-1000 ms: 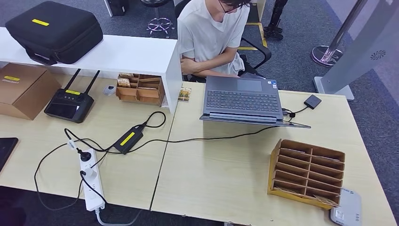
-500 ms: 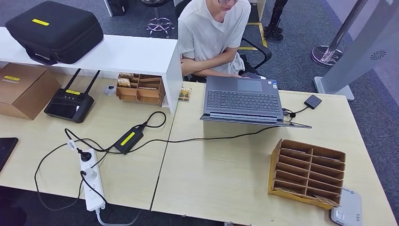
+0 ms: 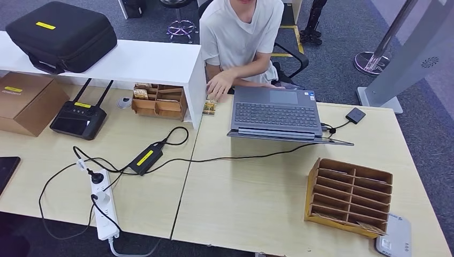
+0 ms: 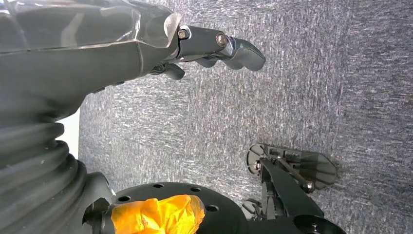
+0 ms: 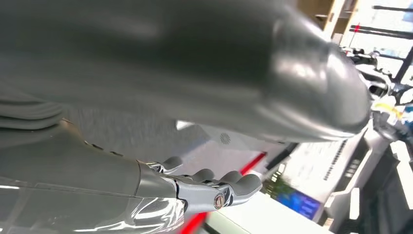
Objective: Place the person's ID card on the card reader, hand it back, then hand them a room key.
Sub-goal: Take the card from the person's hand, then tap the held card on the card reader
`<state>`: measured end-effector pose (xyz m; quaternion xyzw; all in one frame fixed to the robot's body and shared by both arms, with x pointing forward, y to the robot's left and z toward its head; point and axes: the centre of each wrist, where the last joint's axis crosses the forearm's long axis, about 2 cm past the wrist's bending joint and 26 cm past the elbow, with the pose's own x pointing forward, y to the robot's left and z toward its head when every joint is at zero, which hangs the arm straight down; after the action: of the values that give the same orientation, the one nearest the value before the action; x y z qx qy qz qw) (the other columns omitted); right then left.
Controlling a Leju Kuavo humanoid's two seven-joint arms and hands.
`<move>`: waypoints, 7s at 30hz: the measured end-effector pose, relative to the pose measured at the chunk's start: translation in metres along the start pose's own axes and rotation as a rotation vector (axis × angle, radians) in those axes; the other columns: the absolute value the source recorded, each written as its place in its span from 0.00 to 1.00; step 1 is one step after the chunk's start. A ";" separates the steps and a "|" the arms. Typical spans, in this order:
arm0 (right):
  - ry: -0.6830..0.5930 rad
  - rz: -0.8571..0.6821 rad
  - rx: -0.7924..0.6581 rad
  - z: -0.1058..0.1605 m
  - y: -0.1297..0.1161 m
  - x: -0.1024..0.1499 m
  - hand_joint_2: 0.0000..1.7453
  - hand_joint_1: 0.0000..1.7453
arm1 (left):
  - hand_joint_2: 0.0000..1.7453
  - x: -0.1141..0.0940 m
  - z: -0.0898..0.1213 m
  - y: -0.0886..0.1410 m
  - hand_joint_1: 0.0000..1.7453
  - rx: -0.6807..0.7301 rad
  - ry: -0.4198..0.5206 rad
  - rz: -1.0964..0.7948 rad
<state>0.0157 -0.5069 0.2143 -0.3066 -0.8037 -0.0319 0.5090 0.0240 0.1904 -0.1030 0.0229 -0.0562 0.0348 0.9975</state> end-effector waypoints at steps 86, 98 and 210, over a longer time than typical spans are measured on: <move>-0.472 0.965 0.214 -0.169 0.199 -0.039 1.00 0.00 | 1.00 0.010 -0.005 0.018 0.00 -0.079 -0.170 -0.431; -0.485 0.947 0.226 -0.173 0.203 -0.039 1.00 1.00 | 1.00 0.010 -0.005 0.018 0.00 -0.184 -0.216 -0.395; 0.056 1.046 0.181 0.040 0.136 -0.124 1.00 1.00 | 1.00 0.015 -0.003 0.010 0.00 -0.150 -0.168 -0.286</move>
<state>0.0916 -0.4393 0.0559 -0.6203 -0.5291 0.2876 0.5026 0.0381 0.2012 -0.1042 -0.0410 -0.1378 -0.1140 0.9830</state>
